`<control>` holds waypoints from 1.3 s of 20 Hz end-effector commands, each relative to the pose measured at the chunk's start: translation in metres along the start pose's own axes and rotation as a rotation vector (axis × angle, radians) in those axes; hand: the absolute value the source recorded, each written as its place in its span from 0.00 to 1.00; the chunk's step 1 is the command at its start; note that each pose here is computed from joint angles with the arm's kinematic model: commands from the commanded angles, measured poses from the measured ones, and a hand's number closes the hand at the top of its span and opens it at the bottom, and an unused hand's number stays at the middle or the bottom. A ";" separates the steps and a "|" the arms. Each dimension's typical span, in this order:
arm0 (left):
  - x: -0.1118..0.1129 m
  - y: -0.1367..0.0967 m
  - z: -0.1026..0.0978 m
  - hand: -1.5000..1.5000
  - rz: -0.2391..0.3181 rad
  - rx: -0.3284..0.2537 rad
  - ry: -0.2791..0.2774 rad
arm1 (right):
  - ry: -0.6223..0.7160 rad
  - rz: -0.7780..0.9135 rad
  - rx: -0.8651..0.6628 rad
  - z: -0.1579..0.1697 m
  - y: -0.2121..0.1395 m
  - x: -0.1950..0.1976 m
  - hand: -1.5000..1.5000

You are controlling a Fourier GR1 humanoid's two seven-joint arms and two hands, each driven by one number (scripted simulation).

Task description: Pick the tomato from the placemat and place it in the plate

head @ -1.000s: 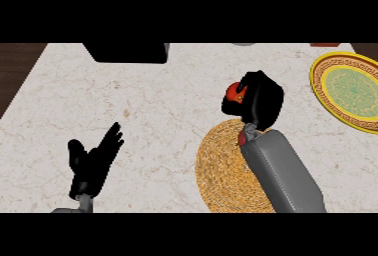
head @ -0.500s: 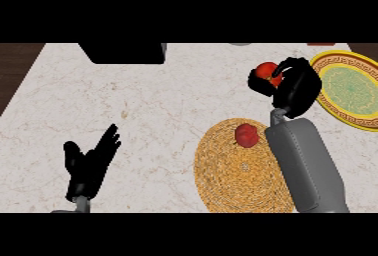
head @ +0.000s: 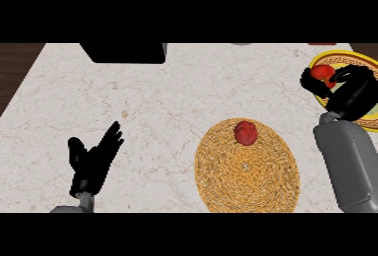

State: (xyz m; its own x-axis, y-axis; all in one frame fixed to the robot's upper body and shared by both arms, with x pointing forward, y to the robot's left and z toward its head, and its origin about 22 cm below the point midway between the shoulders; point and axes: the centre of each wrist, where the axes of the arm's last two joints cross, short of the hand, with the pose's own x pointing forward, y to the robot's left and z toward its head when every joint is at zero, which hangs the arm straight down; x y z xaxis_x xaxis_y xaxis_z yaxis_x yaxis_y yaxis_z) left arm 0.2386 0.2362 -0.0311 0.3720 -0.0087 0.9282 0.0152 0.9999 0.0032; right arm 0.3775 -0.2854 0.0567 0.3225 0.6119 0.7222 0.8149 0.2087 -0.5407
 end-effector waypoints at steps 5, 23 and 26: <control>0.020 -0.008 -0.002 0.50 -0.009 -0.021 -0.006 | 0.041 0.017 -0.137 -0.078 -0.026 -0.057 1.00; 0.000 -0.013 -0.002 0.50 -0.027 -0.073 -0.029 | 0.262 0.144 0.206 -0.121 -0.062 -0.134 0.00; -0.003 -0.009 -0.002 0.50 -0.011 -0.053 -0.032 | 0.216 0.030 0.229 -0.121 -0.065 -0.138 0.00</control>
State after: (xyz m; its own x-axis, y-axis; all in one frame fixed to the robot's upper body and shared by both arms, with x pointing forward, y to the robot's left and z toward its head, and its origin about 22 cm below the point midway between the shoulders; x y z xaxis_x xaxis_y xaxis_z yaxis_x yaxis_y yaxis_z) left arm 0.2426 0.2223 -0.0291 0.3395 -0.0225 0.9403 0.0764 0.9971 -0.0037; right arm 0.3412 -0.4760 0.0508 0.5201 0.4552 0.7227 0.6813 0.2892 -0.6724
